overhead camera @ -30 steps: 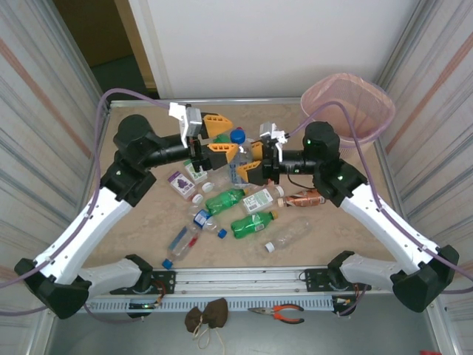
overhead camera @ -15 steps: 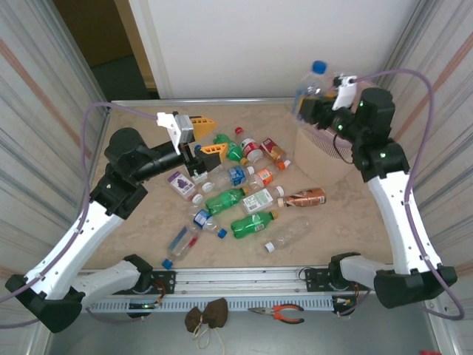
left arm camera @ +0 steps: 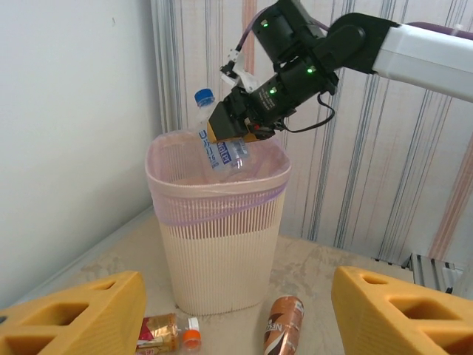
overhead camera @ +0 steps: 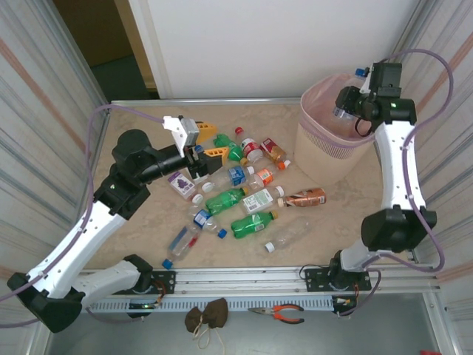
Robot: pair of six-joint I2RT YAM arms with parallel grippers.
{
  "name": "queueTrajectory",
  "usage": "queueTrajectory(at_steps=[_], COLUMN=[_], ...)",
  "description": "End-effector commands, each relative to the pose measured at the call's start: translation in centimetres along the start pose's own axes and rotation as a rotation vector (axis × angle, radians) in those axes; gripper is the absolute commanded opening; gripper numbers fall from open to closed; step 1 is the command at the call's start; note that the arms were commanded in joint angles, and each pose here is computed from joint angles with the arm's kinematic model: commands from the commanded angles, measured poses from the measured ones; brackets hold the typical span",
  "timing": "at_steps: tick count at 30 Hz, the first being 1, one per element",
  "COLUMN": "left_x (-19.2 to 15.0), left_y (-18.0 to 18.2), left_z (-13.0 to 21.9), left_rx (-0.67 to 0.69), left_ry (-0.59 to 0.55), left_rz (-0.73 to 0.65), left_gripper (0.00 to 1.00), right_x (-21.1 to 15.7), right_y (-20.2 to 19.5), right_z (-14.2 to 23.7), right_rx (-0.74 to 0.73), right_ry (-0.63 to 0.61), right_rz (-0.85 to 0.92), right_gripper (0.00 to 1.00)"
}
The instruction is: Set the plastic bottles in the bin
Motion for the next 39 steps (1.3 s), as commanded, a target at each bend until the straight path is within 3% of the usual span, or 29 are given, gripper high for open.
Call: queueTrajectory(at_steps=[1,8,16,21,39], left_x=[-0.8,-2.1,-3.1,-3.3,-4.8], left_y=[0.0,0.0,0.1,0.2,0.4], left_z=[-0.2,-0.6,-0.9,-1.1,-1.2], left_rx=[0.001,0.003,0.011,0.011,0.027], left_ry=[0.022,0.053,0.080,0.086,0.140], left_rz=[-0.001,0.021,0.035,0.038,0.058], left_gripper=[0.67,0.67,0.67,0.67,0.67], right_x=[-1.7,-3.6,-5.0,-5.8,-7.0], right_y=[-1.5,-3.3,-5.6,-6.1,-5.7], right_z=[-1.6,-6.5,-10.5,-13.1,-22.2], right_rx=[-0.113,-0.243,-0.426,-0.454,-0.418], right_ry=[0.149,0.336,0.448,0.503,0.503], right_rz=[0.043,0.101,0.219,0.230,0.333], right_gripper=[0.43,0.46,0.50,0.51,0.58])
Point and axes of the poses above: each hand's point on the last joint's axis, 136 mm out from that joint toward the fingers, its own z axis back along the fingers, its own y axis along the line the jaws close on, x = y × z, the point moved 6 cm from there along z, back along the fingers, and after that the axes turned 11 degrees about -z, right-handed, at the moved point
